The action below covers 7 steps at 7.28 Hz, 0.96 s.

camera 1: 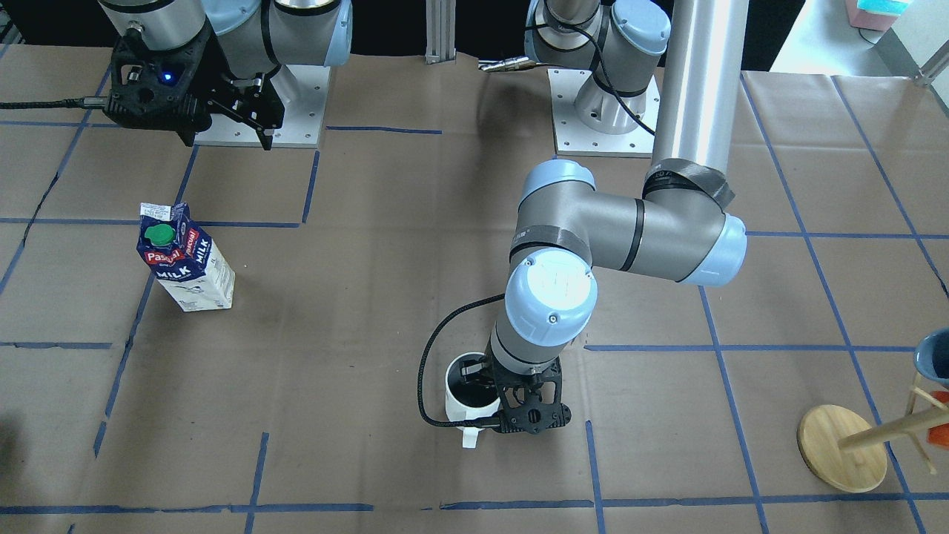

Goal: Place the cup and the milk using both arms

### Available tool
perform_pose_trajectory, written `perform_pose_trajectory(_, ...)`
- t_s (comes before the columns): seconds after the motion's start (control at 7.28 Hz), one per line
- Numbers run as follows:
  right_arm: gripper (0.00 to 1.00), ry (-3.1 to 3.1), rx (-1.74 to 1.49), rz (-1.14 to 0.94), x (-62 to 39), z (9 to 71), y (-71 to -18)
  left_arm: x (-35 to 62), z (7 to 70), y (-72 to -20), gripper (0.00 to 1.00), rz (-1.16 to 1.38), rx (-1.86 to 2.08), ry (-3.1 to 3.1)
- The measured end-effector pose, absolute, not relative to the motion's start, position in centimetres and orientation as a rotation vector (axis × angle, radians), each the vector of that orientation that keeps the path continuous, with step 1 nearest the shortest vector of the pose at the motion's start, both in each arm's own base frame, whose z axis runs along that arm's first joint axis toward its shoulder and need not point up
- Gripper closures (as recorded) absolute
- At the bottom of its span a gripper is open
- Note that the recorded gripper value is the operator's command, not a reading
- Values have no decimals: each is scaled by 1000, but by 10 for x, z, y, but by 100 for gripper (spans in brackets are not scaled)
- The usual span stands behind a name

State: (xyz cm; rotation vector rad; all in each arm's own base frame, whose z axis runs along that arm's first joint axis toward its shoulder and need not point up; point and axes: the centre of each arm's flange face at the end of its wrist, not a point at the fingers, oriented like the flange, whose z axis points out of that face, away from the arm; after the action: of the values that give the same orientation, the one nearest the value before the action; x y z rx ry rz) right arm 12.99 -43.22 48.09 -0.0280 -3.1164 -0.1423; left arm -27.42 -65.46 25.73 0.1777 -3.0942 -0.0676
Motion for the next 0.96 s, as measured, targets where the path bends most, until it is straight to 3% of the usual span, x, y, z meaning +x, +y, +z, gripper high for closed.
perform_pose_trajectory(0.55,0,-3116,-26,-142,130,481,-432,-278,240,-659,94,-82,172,-3097)
perform_pose_trajectory(0.69,0,-3116,-26,-142,130,481,-432,-279,237,-659,87,-86,165,-3098)
perform_pose_trajectory(0.82,0,-3116,-27,-142,130,481,-432,-282,234,-660,70,-82,156,-3098)
perform_pose_trajectory(0.96,0,-3116,-28,-142,130,481,-432,-284,231,-660,10,-78,150,-3098)
